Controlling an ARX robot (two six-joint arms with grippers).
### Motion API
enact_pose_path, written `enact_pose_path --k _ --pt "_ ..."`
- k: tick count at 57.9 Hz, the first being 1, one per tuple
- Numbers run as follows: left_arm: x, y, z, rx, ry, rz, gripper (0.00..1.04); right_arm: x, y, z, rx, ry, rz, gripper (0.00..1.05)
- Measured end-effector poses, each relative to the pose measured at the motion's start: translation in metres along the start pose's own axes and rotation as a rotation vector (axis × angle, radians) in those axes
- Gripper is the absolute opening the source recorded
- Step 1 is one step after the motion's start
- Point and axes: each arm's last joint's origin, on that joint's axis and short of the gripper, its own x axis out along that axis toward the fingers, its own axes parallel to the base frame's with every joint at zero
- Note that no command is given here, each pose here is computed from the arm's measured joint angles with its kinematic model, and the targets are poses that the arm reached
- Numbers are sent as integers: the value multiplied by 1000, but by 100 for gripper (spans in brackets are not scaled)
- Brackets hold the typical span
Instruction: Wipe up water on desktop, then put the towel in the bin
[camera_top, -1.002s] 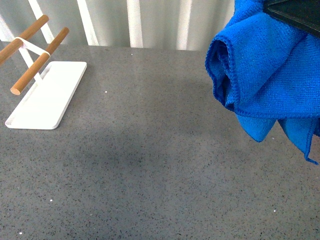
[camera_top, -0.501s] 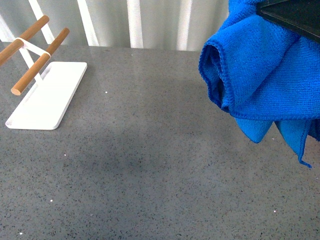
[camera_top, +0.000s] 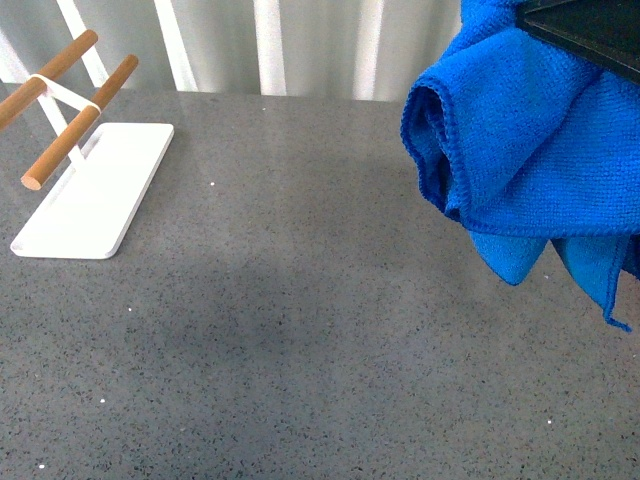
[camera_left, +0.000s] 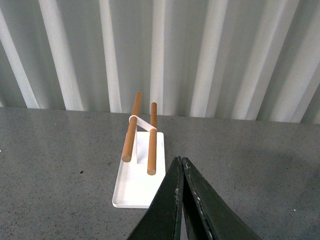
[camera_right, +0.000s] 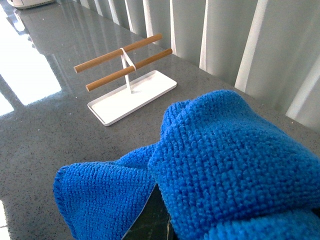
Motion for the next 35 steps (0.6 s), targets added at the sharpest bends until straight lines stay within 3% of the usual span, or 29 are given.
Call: enact_pose_path --k 22,24,30,35 --pt "-13 0 -3 0 6 0 4 3 -2 -2 32 10 -9 5" --pt "-13 0 -3 0 6 0 7 5 -4 -2 45 23 -25 5" --pt "-13 0 -3 0 6 0 33 24 -23 -9 172 152 -157 5" --pt "-13 0 -3 0 7 0 54 51 -39 -32 333 324 -258 5"
